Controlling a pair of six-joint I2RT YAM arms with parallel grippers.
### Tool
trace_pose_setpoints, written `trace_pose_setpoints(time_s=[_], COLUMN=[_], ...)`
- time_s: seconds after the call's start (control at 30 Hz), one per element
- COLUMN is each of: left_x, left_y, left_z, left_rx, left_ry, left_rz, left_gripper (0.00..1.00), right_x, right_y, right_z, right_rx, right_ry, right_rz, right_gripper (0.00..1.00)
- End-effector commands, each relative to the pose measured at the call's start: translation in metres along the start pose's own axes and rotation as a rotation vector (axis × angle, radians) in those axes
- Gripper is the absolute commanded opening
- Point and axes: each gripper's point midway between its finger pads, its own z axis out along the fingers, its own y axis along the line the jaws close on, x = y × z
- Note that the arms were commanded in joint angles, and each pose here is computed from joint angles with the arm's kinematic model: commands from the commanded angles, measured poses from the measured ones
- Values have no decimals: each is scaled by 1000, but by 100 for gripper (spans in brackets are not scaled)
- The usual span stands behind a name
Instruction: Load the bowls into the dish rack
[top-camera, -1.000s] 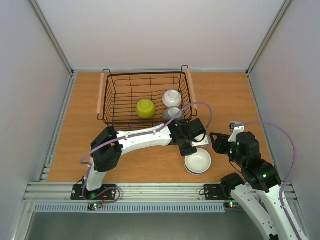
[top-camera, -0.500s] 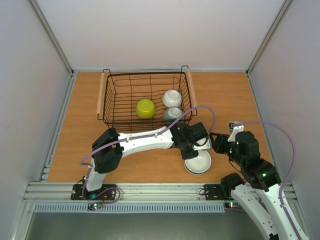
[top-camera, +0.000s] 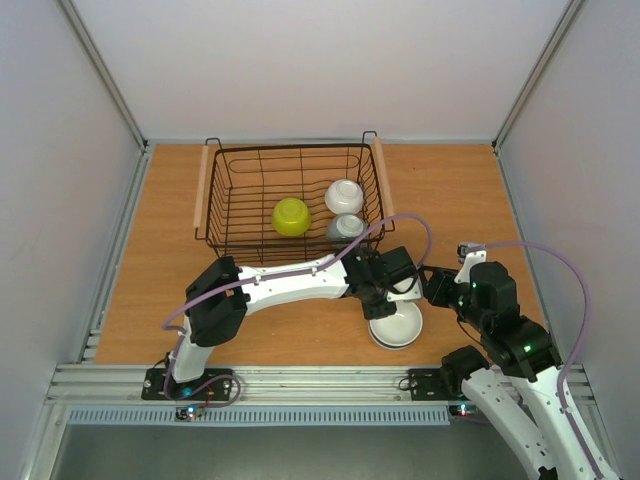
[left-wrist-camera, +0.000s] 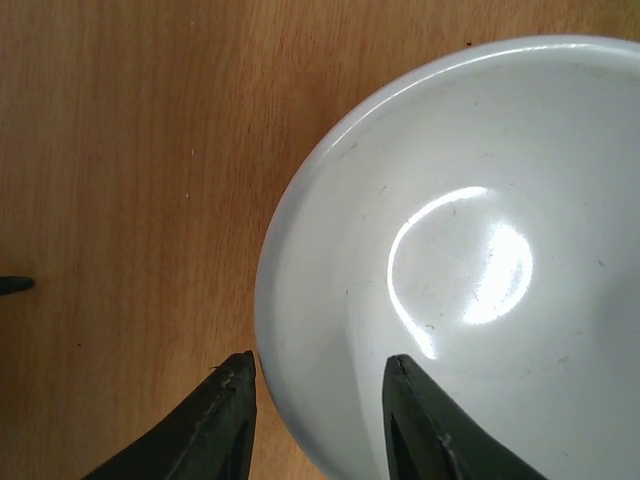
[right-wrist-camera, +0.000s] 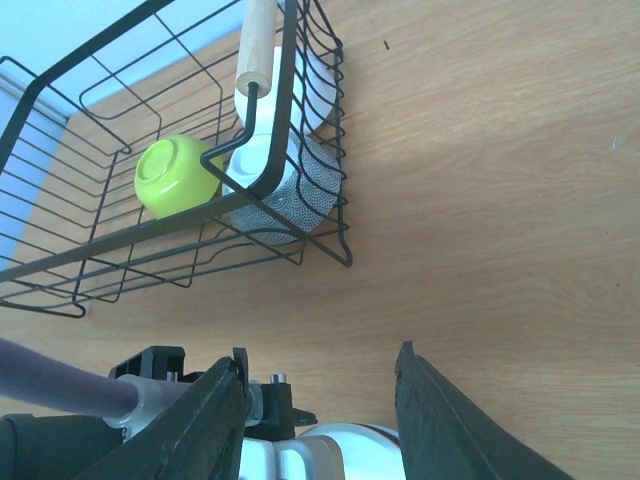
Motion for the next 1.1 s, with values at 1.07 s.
trace_pose_setpoints(time_s=[1.07], left_x=[-21], left_y=[-3], left_z=[-37], left_rx=[3], left_ry=[-86], left_rz=[37], left_gripper=[0], right_x=[1], right_y=[2], right_z=[0], right_rx=[-9], right_ry=[11], right_rz=[4], right_gripper=[43])
